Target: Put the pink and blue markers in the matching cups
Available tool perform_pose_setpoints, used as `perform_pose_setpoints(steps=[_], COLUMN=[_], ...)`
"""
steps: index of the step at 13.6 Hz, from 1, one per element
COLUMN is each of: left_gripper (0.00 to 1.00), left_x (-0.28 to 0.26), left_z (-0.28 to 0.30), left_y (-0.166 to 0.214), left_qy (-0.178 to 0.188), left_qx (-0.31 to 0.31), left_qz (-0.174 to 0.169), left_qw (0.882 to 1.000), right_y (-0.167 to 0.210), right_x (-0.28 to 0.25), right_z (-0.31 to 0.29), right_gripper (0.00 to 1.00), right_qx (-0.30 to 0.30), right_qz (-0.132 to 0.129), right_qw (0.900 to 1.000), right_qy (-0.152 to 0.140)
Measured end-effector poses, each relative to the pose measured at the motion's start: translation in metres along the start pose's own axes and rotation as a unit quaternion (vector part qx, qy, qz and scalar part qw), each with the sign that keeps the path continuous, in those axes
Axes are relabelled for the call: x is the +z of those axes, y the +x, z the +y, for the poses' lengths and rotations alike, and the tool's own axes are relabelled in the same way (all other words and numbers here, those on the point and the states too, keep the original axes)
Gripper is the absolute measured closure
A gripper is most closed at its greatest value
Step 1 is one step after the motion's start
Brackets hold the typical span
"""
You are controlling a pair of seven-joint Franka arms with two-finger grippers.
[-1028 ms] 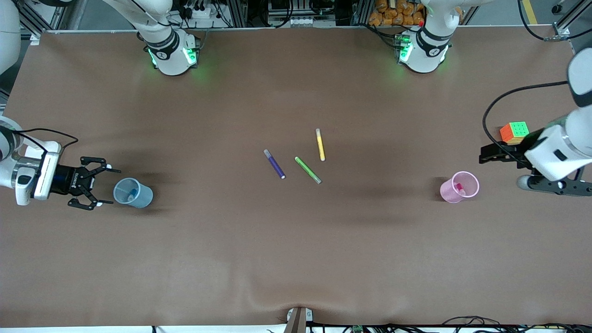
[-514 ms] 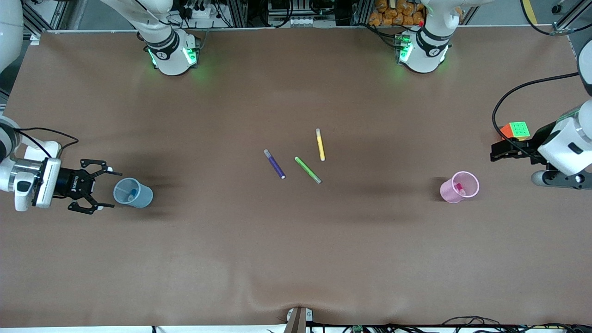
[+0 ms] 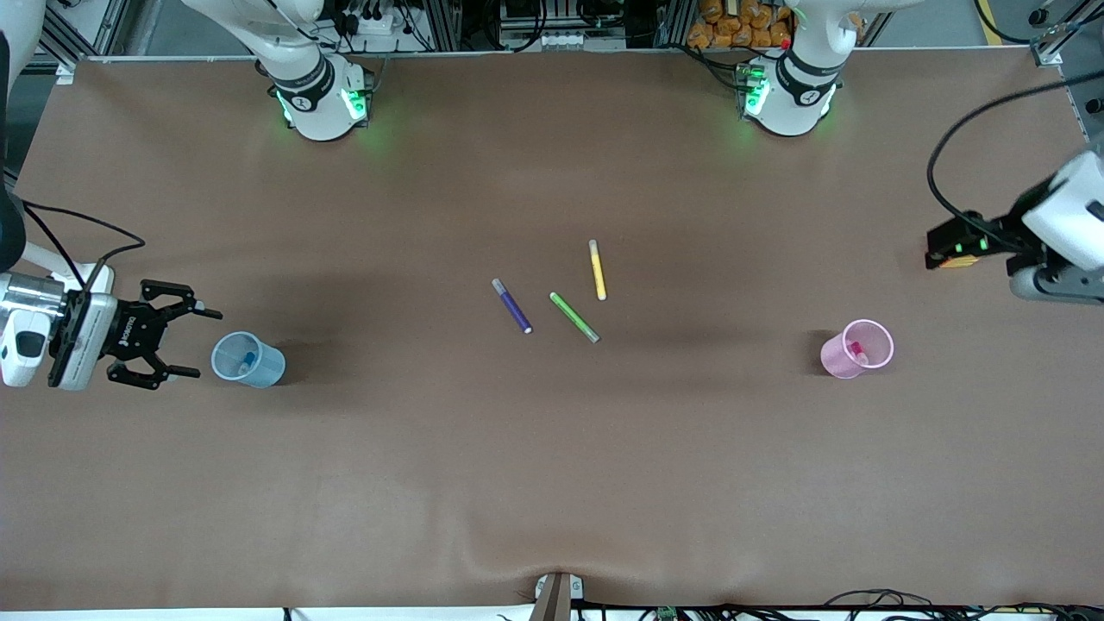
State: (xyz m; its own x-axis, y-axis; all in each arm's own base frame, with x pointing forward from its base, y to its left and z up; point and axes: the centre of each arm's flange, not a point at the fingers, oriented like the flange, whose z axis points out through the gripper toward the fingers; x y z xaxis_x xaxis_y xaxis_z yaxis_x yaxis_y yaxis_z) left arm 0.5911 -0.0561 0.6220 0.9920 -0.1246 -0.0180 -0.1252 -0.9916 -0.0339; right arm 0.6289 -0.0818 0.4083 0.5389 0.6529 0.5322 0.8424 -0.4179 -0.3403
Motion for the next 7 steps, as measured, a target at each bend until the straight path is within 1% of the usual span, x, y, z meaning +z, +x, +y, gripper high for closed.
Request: perform_pose_setpoints(steps=[3, 4, 6, 7], left_gripper=[0.0, 0.0, 0.0, 0.0], left_x=[-0.005, -0.004, -0.003, -0.003], left_z=[0.013, 0.014, 0.008, 0.001], left_y=[-0.012, -0.016, -0.027, -0.033], left_qy=[0.003, 0.004, 0.005, 0.003], left_qx=[-0.019, -0.027, -0.039, -0.046], left_qz=[-0.005, -0.008, -0.014, -0.016], left_qw=[1.0, 1.0, 0.999, 0.999], right_y=[0.011, 0.016, 0.027, 0.032], right_x=[-0.009, -0.014, -0.026, -0.032], right_z=[-0.012, -0.018, -0.031, -0.037], right_gripper=[0.0, 0.0, 0.0, 0.0], right_qx=[0.042, 0.062, 0.097, 0.115], right_qz=[-0.037, -0.051, -0.071, -0.084], right_qw=[0.998, 0.996, 0.992, 0.988], right_qy=[-0.015, -0.024, -0.045, -0.058])
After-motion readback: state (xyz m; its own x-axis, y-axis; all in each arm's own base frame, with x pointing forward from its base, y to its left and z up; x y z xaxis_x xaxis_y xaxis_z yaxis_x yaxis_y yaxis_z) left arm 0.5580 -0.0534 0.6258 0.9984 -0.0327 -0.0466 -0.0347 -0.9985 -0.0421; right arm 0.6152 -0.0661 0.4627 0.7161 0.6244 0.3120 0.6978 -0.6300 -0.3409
